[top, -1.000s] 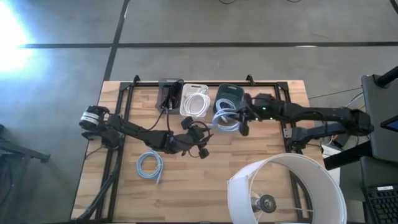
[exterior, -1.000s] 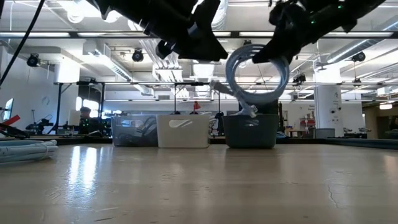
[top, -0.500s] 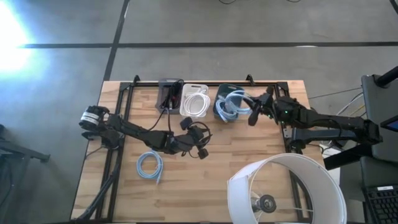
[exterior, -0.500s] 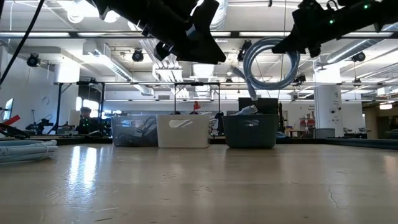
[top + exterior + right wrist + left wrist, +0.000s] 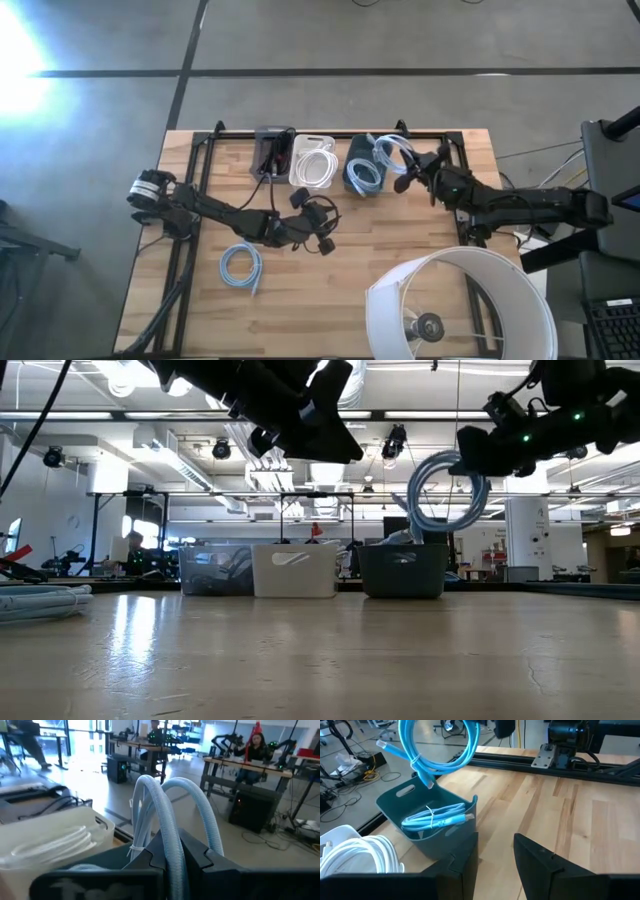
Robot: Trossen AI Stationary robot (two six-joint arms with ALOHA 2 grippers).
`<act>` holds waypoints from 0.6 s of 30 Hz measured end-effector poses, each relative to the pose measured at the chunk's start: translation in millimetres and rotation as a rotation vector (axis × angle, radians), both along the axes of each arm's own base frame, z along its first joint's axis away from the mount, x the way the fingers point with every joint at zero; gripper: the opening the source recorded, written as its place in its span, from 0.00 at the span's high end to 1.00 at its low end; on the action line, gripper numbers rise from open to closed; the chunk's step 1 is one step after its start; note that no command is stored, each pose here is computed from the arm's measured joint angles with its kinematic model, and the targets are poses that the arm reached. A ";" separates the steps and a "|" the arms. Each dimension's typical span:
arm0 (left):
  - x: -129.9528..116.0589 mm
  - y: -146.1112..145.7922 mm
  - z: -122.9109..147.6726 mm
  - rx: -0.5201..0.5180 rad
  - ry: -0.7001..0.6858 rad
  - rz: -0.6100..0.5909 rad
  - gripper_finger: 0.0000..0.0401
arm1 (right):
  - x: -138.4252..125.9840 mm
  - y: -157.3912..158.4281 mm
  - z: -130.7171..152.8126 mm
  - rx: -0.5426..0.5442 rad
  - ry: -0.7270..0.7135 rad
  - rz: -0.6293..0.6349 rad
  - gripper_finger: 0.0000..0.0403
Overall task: Pick & Place USB Port
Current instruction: Put the right HDMI cable into the blue bin
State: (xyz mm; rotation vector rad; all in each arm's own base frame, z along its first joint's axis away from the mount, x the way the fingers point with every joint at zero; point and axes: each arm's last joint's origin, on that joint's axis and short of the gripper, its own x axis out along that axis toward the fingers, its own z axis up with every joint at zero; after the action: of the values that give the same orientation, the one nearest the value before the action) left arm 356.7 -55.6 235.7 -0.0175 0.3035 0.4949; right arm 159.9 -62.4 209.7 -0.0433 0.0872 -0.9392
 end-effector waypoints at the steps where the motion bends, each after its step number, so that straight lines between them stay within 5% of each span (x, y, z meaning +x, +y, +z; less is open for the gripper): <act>1: 0.0 0.2 0.0 0.000 0.000 0.001 0.68 | 1.7 -0.5 -2.3 -0.002 0.014 0.000 0.95; 18: 0.4 3.3 -0.2 0.008 0.006 0.007 0.69 | 59.7 -17.0 -36.5 0.042 0.334 0.000 0.95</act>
State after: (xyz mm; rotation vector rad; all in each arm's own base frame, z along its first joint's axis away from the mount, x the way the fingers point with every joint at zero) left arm 357.1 -52.3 235.5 -0.0098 0.3071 0.5028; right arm 219.6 -79.4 173.2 -0.1614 0.4158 -0.9235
